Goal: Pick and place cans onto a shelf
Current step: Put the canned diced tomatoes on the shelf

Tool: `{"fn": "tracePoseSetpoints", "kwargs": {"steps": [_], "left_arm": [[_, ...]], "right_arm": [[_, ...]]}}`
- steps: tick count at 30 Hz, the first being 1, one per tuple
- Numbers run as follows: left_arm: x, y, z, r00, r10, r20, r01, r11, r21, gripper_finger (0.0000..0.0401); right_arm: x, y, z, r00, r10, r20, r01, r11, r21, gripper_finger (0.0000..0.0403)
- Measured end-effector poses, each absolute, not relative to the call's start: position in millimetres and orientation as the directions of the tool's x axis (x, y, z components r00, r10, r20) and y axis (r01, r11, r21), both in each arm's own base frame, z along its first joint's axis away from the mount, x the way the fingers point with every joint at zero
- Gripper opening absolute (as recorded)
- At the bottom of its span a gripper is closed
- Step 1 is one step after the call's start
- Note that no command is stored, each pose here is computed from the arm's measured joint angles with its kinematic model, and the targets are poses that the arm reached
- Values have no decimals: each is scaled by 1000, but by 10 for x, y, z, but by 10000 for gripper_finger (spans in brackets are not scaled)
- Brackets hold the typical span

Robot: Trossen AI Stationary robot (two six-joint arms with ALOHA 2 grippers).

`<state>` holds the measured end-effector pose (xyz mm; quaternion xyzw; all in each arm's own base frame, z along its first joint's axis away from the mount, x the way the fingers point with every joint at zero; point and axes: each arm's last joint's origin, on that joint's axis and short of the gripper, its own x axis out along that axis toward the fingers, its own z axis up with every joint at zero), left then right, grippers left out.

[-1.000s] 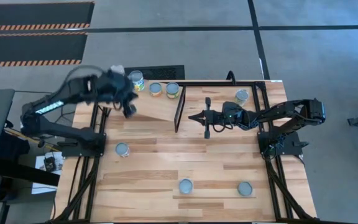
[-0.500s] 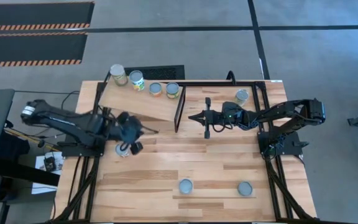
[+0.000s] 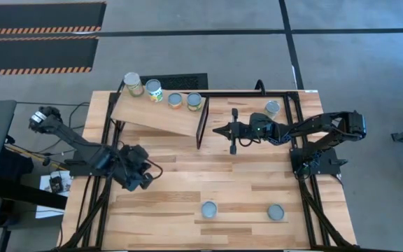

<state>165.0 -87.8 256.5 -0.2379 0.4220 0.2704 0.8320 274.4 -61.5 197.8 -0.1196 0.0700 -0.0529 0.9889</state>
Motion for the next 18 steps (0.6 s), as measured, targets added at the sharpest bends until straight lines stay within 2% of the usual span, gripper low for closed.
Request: {"fn": "tracePoseSetpoints", "kwargs": {"steps": [5,10,18], "left_arm": [[1522,-890,2525,386,222,-895,-717,683,-139,9],[1473,-898,2487,332,220,-917,-737,667,-107,40],[1598,-991,2140,191,308,-932,-730,679,75,98]], "right_arm": [[2740,-625,1963,982,-124,-141,87,966,-243,12],[2733,-653,1962,981,-134,-142,97,966,-239,12],[2733,-651,1962,981,-133,-143,96,966,-239,12]]}}
